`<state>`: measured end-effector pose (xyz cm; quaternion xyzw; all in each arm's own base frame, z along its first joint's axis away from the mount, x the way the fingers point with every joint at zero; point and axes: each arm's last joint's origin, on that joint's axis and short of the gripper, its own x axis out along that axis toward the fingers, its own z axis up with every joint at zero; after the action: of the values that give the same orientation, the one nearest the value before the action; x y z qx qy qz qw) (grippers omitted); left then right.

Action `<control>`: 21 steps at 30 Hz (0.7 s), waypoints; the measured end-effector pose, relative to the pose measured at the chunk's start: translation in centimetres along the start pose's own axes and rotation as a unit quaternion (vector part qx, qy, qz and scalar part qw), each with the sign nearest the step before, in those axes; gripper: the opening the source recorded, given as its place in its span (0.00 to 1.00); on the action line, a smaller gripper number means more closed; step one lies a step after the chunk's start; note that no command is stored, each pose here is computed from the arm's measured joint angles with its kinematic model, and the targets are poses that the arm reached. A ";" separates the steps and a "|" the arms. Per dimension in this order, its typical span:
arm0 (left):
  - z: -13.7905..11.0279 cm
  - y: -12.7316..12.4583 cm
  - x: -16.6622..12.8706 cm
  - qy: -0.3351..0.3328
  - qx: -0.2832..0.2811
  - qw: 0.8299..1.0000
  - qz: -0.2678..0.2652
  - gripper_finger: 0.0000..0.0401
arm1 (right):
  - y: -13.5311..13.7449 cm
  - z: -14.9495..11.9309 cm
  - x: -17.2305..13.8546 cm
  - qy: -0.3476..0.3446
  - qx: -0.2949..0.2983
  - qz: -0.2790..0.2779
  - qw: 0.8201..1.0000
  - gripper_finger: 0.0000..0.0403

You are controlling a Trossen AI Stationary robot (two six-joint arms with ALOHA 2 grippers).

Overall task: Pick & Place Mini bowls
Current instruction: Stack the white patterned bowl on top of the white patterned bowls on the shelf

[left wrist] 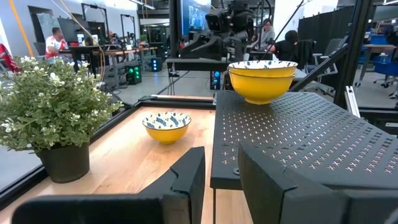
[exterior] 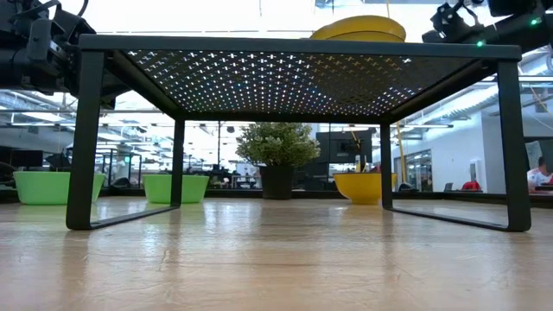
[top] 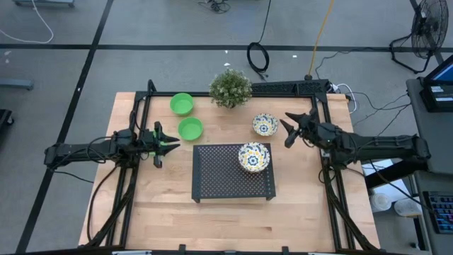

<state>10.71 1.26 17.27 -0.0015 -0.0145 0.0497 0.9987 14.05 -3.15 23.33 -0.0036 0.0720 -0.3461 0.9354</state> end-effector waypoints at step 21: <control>0.0 0.0 0.0 0.000 0.000 1.000 0.000 0.25 | -2.0 -3.0 2.1 0.195 0.082 -0.036 0.977 0.37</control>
<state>10.71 1.26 17.27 -0.0015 -0.0144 0.0498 0.9987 13.90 -5.94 20.17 0.1383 0.2240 -0.3787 0.8873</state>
